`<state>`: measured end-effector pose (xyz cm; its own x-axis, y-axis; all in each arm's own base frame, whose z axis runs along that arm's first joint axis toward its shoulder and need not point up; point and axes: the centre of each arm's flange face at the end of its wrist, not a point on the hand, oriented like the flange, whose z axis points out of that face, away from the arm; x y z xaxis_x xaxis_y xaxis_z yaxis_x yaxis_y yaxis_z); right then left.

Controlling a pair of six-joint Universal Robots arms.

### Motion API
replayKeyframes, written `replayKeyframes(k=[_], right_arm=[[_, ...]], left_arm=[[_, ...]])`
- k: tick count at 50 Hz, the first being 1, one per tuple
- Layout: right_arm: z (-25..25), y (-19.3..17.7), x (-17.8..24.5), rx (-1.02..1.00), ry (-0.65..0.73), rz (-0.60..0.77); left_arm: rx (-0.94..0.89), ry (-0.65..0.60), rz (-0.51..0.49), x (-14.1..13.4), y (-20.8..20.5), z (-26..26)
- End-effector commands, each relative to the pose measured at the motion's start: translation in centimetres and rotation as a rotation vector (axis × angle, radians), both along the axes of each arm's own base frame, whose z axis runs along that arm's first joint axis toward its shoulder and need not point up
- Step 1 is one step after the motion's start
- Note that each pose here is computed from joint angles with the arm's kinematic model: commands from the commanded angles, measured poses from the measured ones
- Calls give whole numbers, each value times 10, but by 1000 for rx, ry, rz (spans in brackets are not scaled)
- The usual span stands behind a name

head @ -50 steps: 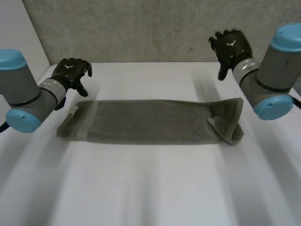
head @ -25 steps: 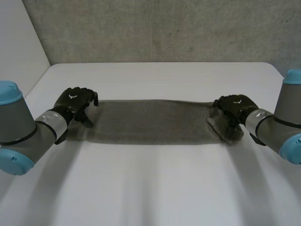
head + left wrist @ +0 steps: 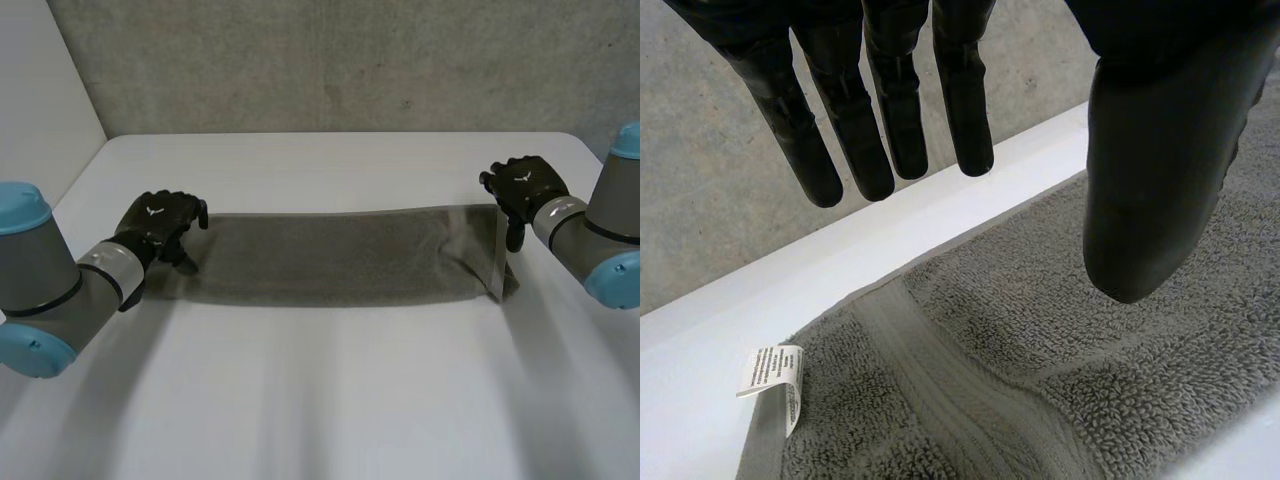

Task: Fold the towel.

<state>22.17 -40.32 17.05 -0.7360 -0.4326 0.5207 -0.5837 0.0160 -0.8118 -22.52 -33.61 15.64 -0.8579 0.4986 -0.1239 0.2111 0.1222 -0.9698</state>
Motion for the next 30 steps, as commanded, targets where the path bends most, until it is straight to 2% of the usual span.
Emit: replayKeyframes(k=[1,9,30], right_arm=[[-1,36,4,73,-18,23],[-12,51,-1,182,-139,-21],[-52,25,-13,184,-155,-77]], left_arm=[[5,-1,0,0,2,-2],[8,-1,-1,0,3,-3],[6,-2,-5,0,5,-7]])
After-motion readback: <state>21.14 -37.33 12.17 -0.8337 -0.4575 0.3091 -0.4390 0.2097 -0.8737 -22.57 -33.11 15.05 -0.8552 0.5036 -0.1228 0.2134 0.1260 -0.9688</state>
